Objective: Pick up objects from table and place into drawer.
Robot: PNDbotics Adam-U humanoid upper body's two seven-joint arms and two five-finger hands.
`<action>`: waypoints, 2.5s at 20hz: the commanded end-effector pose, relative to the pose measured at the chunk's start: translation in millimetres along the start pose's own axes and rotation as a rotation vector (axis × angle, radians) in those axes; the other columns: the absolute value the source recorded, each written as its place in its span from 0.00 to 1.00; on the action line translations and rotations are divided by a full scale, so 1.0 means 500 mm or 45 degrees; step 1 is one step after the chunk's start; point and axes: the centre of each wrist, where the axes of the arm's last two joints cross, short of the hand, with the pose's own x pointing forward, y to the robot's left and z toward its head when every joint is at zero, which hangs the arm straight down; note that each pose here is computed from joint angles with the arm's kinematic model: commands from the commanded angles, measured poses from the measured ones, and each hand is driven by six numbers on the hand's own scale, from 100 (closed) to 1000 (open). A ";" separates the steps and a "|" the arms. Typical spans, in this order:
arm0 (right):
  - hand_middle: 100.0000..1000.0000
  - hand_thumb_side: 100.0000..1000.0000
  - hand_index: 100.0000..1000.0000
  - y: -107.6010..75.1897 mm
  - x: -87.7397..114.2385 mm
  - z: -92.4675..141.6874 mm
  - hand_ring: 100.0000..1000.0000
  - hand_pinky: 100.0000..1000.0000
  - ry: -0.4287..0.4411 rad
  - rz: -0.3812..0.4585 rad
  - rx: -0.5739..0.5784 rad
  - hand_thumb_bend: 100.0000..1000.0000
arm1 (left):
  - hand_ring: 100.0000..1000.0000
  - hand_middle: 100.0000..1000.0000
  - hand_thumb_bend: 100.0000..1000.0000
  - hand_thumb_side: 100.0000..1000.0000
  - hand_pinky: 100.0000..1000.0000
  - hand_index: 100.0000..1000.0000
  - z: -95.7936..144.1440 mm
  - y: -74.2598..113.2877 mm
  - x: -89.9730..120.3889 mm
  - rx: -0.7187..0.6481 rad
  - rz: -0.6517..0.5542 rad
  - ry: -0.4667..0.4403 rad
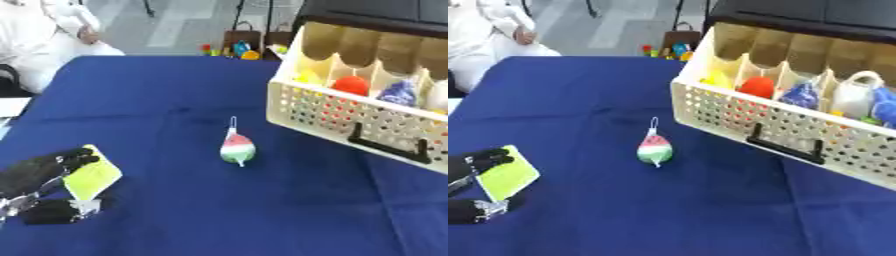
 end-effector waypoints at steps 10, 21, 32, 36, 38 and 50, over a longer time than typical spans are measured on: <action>0.56 0.62 0.70 0.000 0.003 -0.013 0.55 0.54 -0.029 -0.010 -0.024 0.00 | 0.99 1.00 0.42 1.00 0.78 1.00 -0.010 0.010 -0.020 0.065 -0.093 0.086; 0.55 0.62 0.70 0.004 0.004 -0.012 0.55 0.54 -0.027 -0.016 -0.028 0.00 | 1.00 1.00 0.44 1.00 0.79 1.00 -0.028 0.003 -0.045 0.035 -0.085 0.143; 0.55 0.63 0.70 0.006 0.005 -0.012 0.55 0.55 -0.028 -0.022 -0.035 0.00 | 1.00 1.00 0.46 1.00 0.80 1.00 -0.051 -0.009 -0.071 -0.017 -0.098 0.182; 0.54 0.63 0.70 0.007 0.005 -0.012 0.55 0.55 -0.027 -0.025 -0.037 0.00 | 1.00 1.00 0.44 1.00 0.80 1.00 -0.058 -0.014 -0.075 -0.031 -0.102 0.176; 0.54 0.63 0.70 0.007 0.005 -0.011 0.55 0.55 -0.027 -0.026 -0.038 0.00 | 1.00 1.00 0.42 1.00 0.79 1.00 -0.061 -0.017 -0.077 -0.033 -0.111 0.173; 0.55 0.62 0.70 0.007 0.005 -0.010 0.55 0.55 -0.023 -0.021 -0.060 0.00 | 0.94 0.94 0.00 0.80 0.72 0.98 -0.068 -0.024 -0.083 0.009 -0.111 0.182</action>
